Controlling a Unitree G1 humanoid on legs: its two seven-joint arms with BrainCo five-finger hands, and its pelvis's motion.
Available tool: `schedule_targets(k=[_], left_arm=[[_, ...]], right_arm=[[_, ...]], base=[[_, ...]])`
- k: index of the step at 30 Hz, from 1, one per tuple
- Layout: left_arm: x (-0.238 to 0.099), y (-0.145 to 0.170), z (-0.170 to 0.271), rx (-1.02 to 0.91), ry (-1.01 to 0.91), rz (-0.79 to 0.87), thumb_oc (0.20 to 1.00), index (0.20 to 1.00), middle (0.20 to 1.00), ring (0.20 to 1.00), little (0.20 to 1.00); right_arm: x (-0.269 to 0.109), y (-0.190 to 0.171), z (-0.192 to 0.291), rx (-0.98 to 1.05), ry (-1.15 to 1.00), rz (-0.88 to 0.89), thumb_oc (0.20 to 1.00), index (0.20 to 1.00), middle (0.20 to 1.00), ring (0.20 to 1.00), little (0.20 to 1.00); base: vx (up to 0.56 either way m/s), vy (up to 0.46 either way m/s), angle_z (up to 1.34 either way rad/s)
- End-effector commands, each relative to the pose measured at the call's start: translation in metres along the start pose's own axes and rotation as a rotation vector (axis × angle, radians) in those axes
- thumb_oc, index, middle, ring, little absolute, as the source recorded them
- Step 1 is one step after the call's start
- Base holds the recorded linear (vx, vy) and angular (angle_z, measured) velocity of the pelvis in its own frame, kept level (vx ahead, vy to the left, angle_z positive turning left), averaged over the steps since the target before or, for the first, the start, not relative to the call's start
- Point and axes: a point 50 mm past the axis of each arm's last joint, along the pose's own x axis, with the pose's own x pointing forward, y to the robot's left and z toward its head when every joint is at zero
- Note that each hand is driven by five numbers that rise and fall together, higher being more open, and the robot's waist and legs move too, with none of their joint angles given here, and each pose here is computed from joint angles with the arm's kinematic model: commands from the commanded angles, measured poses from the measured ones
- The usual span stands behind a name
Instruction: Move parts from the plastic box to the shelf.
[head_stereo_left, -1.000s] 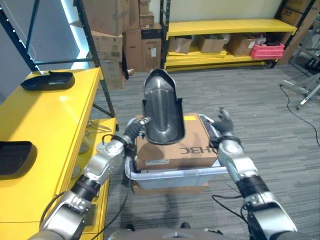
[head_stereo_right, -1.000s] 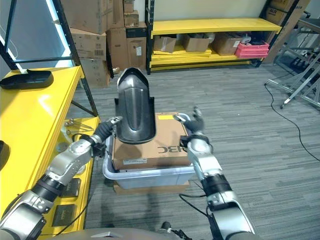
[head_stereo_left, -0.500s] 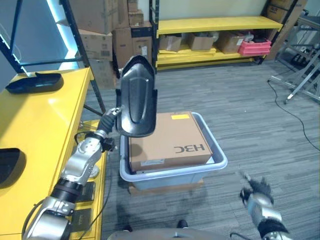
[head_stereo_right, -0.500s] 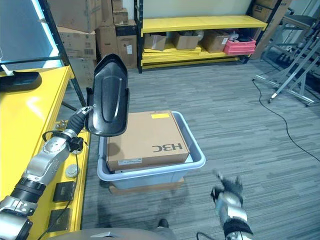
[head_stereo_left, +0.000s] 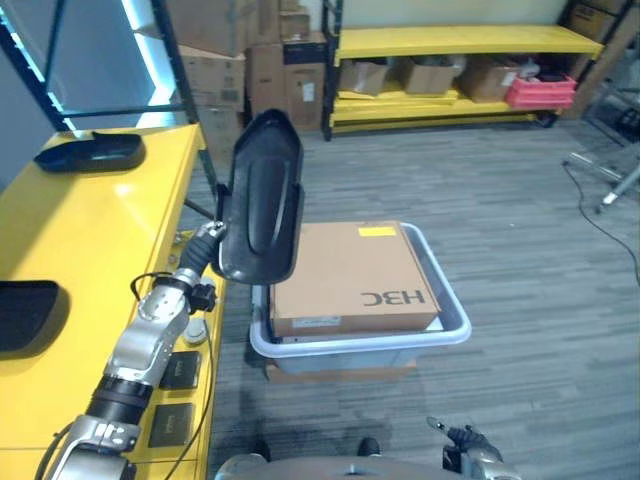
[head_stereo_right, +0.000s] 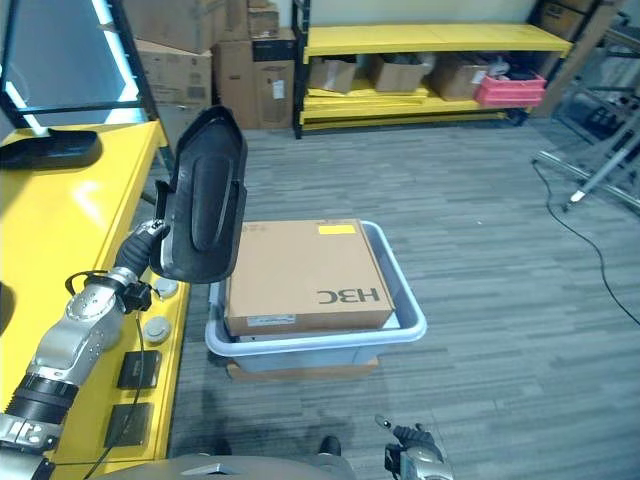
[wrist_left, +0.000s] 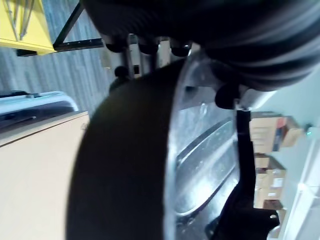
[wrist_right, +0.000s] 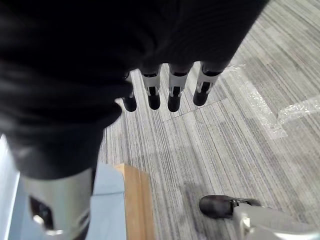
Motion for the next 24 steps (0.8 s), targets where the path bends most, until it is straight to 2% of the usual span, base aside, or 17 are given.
schedule_targets(k=[1,8,10,14,18,24], left_arm=[[0.009,0.006,0.065,0.053,-0.314,0.012,0.2,0.2,0.2,0.2,0.2],[-0.014,0.022,0.079,0.067,-0.431,0.154,0.2,0.2,0.2,0.2,0.2],[-0.028,0.034,0.081,0.072,-0.472,0.206,0.2,0.2,0.2,0.2,0.2],[-0.043,0.053,0.085,0.079,-0.51,0.272,0.2,0.2,0.2,0.2,0.2],[-0.056,0.068,0.078,0.108,-0.52,0.363,0.2,0.2,0.2,0.2,0.2],[-0.074,0.083,0.075,0.136,-0.52,0.48,0.2,0.2,0.2,0.2,0.2]], right_arm=[[0.005,-0.022,0.014,-0.08,-0.098,-0.023,1.0,1.0,1.0,1.0,1.0],[0.003,-0.014,0.019,-0.294,-0.153,0.056,1.0,1.0,1.0,1.0,1.0],[0.003,-0.012,0.013,-0.36,-0.114,0.082,1.0,1.0,1.0,1.0,1.0],[-0.002,-0.005,-0.037,-0.439,0.111,0.137,1.0,1.0,1.0,1.0,1.0],[-0.013,0.0,-0.083,-0.54,0.251,0.178,1.0,1.0,1.0,1.0,1.0],[-0.012,0.007,-0.078,-0.61,0.267,0.227,1.0,1.0,1.0,1.0,1.0]], base=[[-0.06,-0.218,1.47],[-0.13,-0.21,0.66],[-0.16,-0.13,0.65],[-0.1,-0.072,0.71],[-0.04,0.001,1.85],[0.03,0.092,0.89]])
